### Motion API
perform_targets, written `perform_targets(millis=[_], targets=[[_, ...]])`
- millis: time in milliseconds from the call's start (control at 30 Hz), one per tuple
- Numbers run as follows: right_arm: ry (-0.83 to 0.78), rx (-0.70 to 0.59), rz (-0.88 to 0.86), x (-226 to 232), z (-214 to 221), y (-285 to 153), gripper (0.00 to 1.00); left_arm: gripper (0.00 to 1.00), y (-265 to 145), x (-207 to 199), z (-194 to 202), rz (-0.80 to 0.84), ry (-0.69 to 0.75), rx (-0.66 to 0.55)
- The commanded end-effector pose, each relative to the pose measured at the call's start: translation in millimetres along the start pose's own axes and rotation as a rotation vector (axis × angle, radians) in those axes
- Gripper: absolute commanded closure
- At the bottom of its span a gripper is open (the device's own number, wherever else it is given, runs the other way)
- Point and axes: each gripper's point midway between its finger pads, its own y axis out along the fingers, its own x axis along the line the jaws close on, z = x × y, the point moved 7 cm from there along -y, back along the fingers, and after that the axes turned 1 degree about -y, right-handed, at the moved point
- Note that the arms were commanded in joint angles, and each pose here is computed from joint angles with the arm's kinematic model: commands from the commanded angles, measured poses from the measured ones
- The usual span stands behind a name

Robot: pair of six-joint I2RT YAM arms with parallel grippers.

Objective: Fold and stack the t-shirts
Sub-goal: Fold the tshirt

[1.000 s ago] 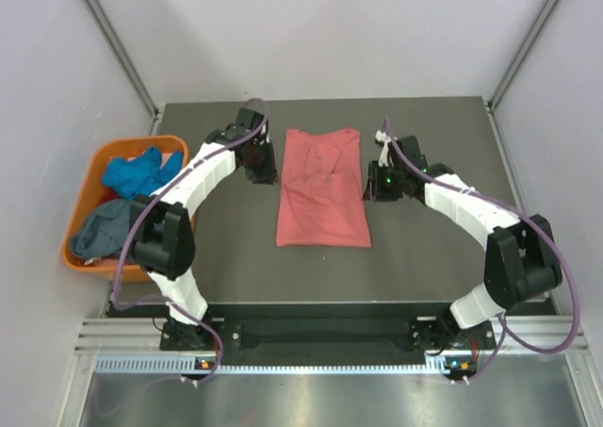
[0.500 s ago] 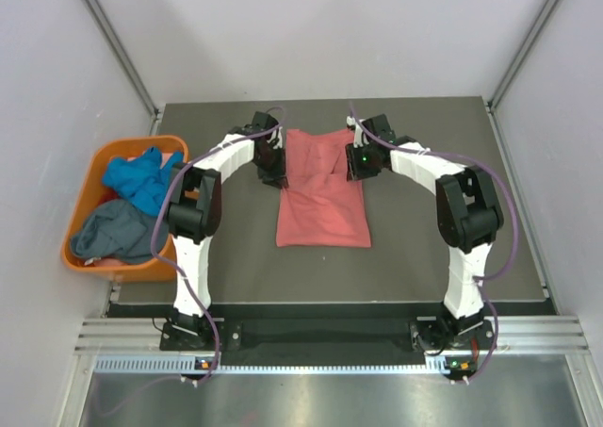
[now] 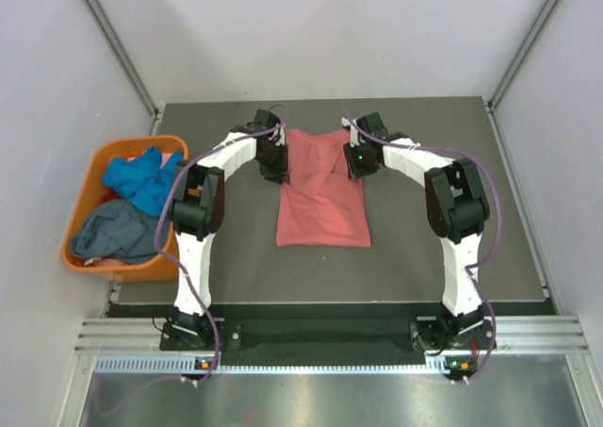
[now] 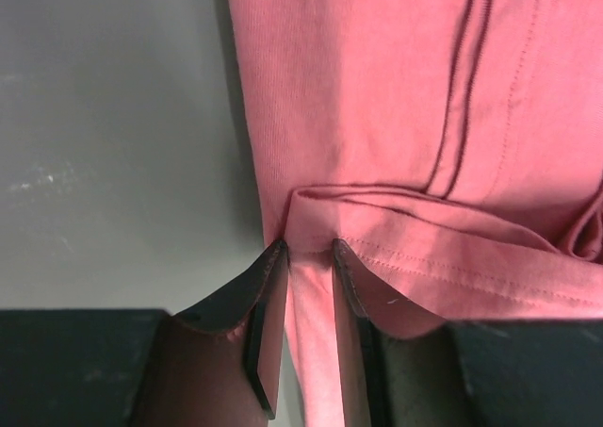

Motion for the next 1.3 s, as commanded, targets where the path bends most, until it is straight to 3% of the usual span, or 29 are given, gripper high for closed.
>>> perform_targets(millis=[0,200,267,367,1000,1067,1267], targets=[[-0.026,-0.035,0.005,-2.6,-14.0,-0.9,0.7,0.69,-1.6,-3.8,-16.0,0.005,0.04,-0.057],[-0.008,-0.052,0.012,-4.2,-13.0,-4.2,1.0,0.7,-3.1,-6.4,-19.4,0.016,0.036,-0.069],[0.01,-0.075,0.042,-7.7,-16.0,-12.1,1.0,0.86,-3.1,-6.6,-21.3,0.011,0.028,-0.077],[0.029,-0.091,0.071,-13.8,-16.6,-18.9,1.0,1.0,-5.6,-8.1,-25.0,0.006,0.018,-0.085],[0.062,-0.052,0.14,-32.2,-4.0,-9.7,1.0,0.99,-1.7,10.9,-28.6,-0.09,-0.098,-0.132],[0.067,-0.048,0.143,-32.5,-2.7,-8.4,1.0,0.87,-1.9,11.5,-28.7,-0.091,-0.098,-0.129],[0.085,-0.053,0.172,-33.4,-7.3,-22.8,0.91,0.76,-22.4,4.1,-31.9,-0.087,-0.085,-0.12]])
